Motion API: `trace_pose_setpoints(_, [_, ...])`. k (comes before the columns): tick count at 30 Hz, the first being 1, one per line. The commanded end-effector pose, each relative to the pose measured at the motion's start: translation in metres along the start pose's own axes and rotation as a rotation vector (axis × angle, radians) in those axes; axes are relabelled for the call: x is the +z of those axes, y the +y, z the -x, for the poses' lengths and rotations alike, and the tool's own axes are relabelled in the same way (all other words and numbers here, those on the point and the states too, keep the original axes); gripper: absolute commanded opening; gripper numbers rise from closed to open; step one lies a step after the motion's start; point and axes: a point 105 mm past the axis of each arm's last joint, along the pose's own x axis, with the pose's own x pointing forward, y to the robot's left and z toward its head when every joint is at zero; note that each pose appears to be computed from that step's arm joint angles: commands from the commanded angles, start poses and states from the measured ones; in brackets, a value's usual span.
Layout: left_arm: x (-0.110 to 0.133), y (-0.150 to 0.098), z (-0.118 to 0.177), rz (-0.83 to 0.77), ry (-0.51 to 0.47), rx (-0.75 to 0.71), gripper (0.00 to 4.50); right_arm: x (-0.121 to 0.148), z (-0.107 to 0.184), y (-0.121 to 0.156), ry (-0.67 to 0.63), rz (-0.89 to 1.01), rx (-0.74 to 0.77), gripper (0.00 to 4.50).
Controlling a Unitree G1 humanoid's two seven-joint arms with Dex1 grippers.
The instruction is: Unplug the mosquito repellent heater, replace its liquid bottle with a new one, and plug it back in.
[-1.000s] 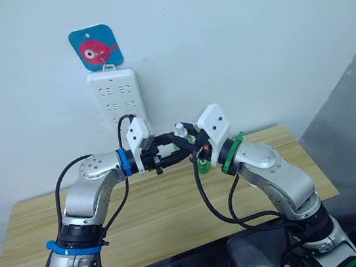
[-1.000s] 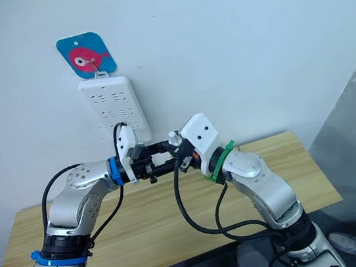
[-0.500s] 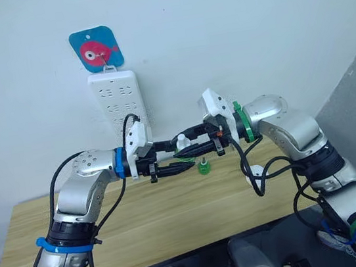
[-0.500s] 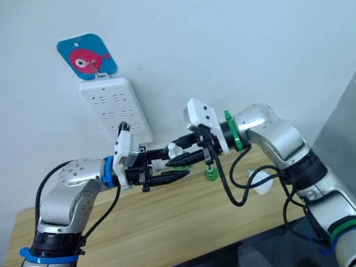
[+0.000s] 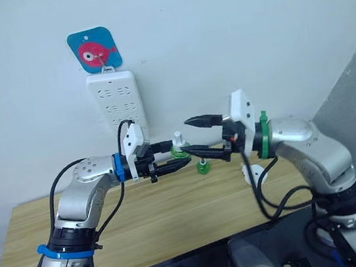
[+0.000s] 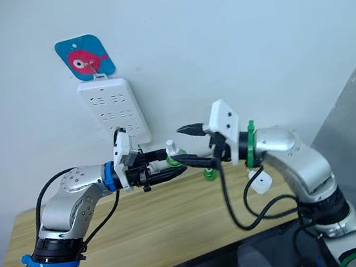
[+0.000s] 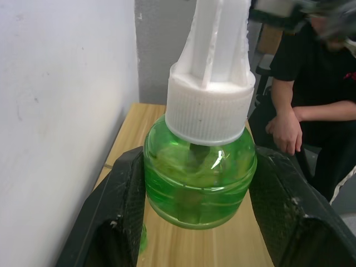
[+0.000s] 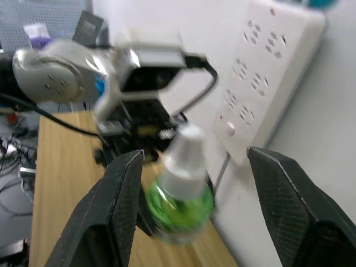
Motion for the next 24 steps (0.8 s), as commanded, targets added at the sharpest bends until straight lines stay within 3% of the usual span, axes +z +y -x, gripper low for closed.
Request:
trace_pose_setpoints(1, [0.011,0.003,0.0,-0.045,-0.029,0.015,2.32,0.006,-0.013,-0.002,-0.028,0.027,-0.123,3.09])
trace_pose_setpoints(13, [0.016,0.001,-0.005,-0.058,-0.046,0.008,2.32,-0.012,-0.029,-0.025,0.048,0.042,-0.257,3.09])
trace_pose_setpoints(24, [0.015,0.004,-0.001,-0.064,-0.035,0.023,2.32,-0.011,0.007,-0.027,0.097,0.019,-0.219,3.09])
